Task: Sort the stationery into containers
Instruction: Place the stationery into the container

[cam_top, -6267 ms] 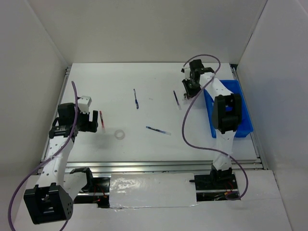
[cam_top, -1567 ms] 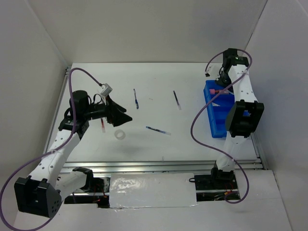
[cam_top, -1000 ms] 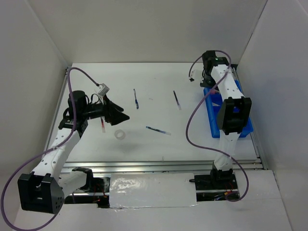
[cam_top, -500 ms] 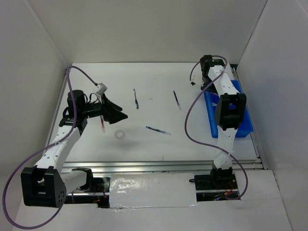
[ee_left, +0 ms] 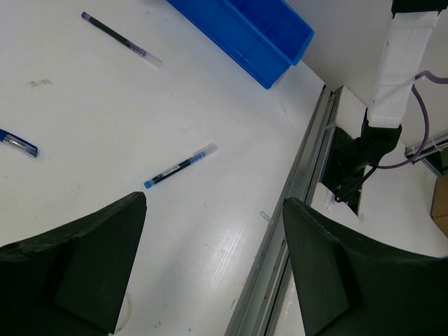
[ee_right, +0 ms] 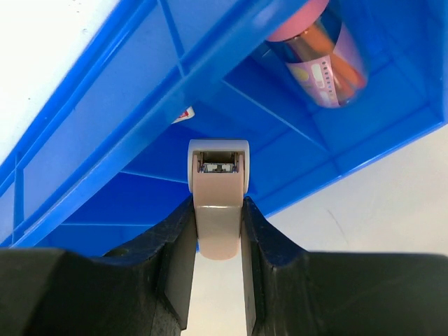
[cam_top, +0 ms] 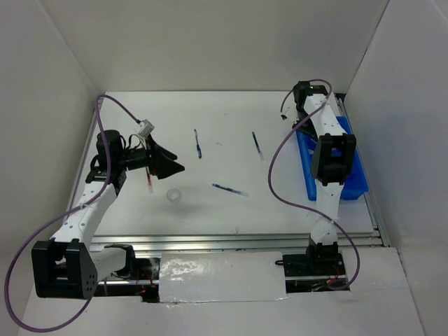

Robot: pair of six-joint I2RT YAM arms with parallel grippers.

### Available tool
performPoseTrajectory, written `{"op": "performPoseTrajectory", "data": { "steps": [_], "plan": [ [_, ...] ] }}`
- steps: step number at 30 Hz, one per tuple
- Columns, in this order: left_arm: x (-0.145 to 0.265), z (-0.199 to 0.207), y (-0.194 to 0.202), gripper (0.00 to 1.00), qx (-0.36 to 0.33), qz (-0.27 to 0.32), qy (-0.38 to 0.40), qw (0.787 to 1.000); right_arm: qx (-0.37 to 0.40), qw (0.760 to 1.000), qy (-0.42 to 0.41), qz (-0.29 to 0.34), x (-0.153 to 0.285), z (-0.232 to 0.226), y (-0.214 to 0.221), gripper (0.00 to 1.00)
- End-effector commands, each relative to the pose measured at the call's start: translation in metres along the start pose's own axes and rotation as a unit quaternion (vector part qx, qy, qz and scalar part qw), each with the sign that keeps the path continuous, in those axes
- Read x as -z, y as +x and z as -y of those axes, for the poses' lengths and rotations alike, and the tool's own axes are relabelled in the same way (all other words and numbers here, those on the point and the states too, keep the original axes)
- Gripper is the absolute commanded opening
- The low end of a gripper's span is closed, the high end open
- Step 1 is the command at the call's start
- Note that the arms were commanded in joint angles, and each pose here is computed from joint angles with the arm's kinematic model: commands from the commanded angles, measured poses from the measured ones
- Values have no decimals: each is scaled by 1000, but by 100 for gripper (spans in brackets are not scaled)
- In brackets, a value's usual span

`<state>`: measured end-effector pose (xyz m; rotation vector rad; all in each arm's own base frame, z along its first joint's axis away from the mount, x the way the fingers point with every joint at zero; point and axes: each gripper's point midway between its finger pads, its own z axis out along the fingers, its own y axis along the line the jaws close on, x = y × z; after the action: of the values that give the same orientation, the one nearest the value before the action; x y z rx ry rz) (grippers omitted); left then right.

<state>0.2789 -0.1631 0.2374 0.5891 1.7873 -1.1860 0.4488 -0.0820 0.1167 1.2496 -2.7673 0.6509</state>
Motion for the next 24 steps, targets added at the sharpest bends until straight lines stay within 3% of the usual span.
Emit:
{"op": "performPoseTrajectory", "data": {
  "steps": [1,8,17,24],
  "plan": [
    [1,6,-9,91,-26,9,19,999,-22,1000,2,-2,18,-1,13,11],
    [1,6,-7,91,-27,6,20,999,-26,999,11,-25,9,-1,11,16],
    [5,-2,-9,91,-24,10,8,1000,-22,999,11,-38,7,-6,8,44],
    [7,-4,-12,92,-25,10,-8,1000,-29,999,32,-15,25,0,6,54]
  ]
}}
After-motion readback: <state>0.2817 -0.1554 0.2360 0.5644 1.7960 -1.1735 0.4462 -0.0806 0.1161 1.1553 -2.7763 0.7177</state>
